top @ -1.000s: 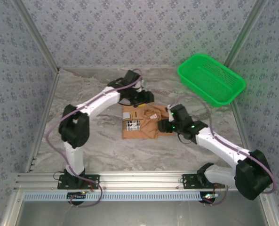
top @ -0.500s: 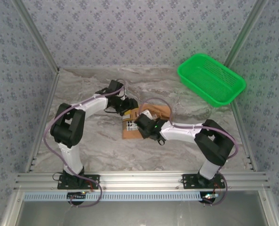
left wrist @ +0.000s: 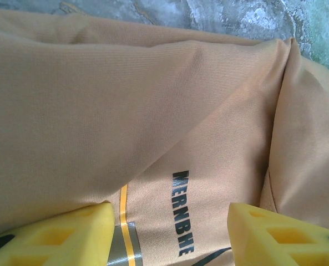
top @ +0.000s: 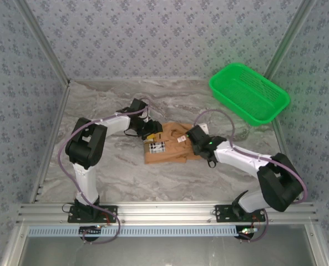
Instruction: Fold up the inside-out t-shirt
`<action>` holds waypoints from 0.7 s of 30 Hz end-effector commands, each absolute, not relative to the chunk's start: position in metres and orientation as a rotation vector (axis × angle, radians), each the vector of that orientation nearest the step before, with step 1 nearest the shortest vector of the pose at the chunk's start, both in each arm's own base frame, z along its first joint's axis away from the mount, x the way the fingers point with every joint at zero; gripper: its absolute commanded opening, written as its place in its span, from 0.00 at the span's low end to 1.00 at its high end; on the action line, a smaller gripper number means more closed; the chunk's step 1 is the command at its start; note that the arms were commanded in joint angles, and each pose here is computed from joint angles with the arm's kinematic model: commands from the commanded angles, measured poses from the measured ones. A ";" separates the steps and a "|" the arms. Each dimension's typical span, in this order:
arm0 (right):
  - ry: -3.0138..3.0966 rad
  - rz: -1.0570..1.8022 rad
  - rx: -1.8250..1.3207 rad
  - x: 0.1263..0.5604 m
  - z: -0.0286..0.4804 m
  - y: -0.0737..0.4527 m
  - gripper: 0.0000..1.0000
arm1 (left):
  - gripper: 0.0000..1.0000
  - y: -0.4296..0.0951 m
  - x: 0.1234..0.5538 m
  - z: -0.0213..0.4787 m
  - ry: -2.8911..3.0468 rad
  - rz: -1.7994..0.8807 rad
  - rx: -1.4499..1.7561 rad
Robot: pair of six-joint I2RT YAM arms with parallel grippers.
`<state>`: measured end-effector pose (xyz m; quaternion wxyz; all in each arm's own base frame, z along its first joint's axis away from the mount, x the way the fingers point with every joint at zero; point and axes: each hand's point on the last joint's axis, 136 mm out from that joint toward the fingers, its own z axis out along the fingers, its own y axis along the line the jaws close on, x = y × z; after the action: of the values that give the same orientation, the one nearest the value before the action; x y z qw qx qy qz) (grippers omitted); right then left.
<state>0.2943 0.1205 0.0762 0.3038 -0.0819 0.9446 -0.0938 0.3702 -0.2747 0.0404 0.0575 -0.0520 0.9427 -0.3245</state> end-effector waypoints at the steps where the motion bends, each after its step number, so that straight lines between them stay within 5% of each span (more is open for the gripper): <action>1: 2.574 -0.167 -0.068 0.276 0.073 0.100 0.59 | 0.56 -0.268 0.368 0.025 2.890 -0.918 -0.130; 10: 2.335 0.259 -0.160 0.290 0.124 0.150 0.73 | 0.56 -0.272 0.373 0.035 2.869 -0.936 -0.108; 21: 2.357 0.204 -0.634 0.352 0.091 0.231 0.85 | 0.56 -0.271 0.376 0.041 2.857 -0.924 -0.107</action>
<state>0.3409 0.2120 0.0870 0.3311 -0.1884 0.9217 0.0730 0.3700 -0.2746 0.0405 0.0602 -0.0418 0.9435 -0.3230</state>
